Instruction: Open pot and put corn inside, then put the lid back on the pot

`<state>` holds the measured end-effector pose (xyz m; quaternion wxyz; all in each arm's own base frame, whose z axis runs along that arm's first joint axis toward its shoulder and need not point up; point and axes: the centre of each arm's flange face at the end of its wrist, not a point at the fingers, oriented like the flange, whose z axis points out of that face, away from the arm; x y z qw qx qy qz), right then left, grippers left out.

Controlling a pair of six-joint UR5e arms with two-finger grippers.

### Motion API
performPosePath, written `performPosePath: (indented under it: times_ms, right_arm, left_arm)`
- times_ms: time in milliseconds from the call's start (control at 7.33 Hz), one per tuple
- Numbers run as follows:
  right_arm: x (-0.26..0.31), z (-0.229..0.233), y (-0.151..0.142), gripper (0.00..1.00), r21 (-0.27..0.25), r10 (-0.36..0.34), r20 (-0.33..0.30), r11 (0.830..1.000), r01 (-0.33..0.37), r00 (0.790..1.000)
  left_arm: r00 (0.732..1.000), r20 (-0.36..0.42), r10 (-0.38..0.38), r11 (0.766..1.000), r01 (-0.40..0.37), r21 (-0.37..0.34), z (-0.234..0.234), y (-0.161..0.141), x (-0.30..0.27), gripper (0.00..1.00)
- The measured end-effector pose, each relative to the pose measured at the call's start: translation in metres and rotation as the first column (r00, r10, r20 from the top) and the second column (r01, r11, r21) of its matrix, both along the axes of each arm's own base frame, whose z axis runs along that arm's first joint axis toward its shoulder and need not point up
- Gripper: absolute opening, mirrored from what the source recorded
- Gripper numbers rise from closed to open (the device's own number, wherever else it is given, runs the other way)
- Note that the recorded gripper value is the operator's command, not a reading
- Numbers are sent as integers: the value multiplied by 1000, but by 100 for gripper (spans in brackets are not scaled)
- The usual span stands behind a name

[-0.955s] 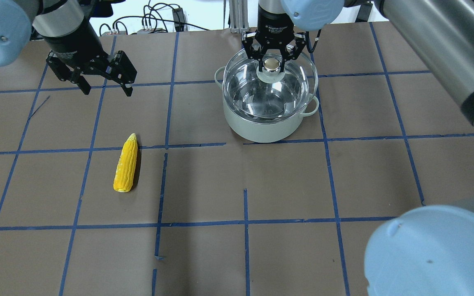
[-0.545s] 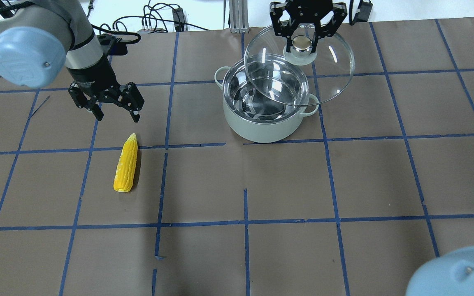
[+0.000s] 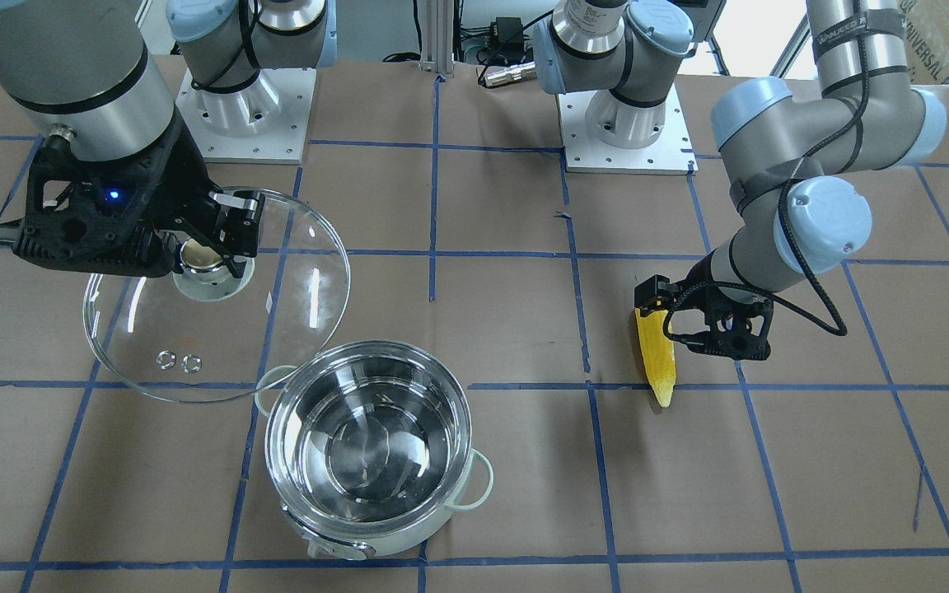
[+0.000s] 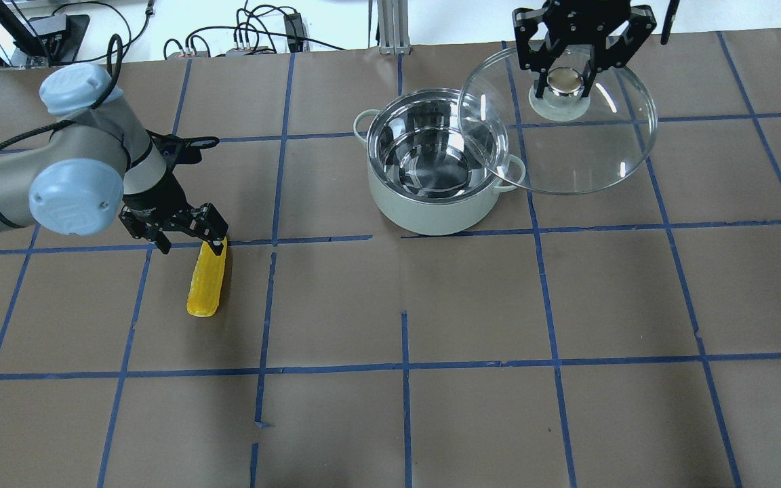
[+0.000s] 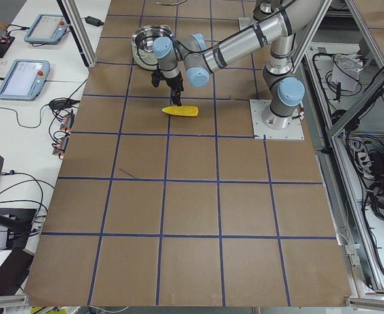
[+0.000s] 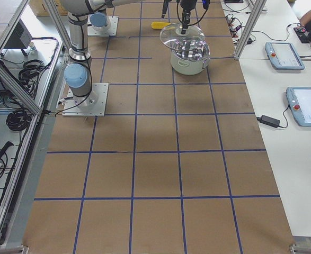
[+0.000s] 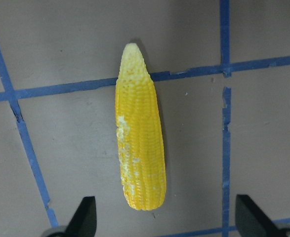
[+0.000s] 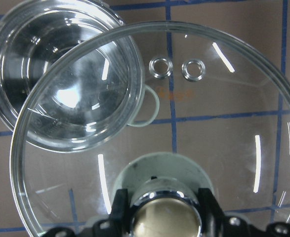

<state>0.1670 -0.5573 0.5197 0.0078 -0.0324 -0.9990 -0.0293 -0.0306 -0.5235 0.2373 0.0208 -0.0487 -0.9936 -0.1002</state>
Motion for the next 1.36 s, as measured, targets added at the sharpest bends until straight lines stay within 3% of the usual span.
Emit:
performPosePath:
  times_ms: [273,409,545,682,818,1091,1364]
  right_arm:
    - [-34,-18,26,37,-9,-20,5,1000,20,1000]
    - [-45,-21,30,38,-14,-29,6,999,29,1000]
    - [-50,-22,31,38,-17,-33,6,999,33,999]
    - [-53,-21,32,38,-19,-34,6,999,34,999]
    - [-53,-21,31,39,-21,-34,6,999,34,999]
    - [-53,-20,32,39,-24,-32,6,999,32,999]
    - [-53,-19,32,39,-25,-32,7,999,32,999]
  left_arm:
    - [1000,4,-4,1000,4,-13,-45,18,-4,97]
    - [1000,8,-1,1000,1,-29,-54,22,-2,75]
    - [1000,13,0,999,0,-35,-59,24,0,45]
    - [1000,16,2,999,-2,-37,-61,24,1,29]
    - [1000,17,6,999,-5,-38,-62,24,1,21]
    - [1000,17,4,998,-3,-58,-52,18,-3,20]
    - [1000,-11,18,997,-19,-79,-11,-13,-23,20]
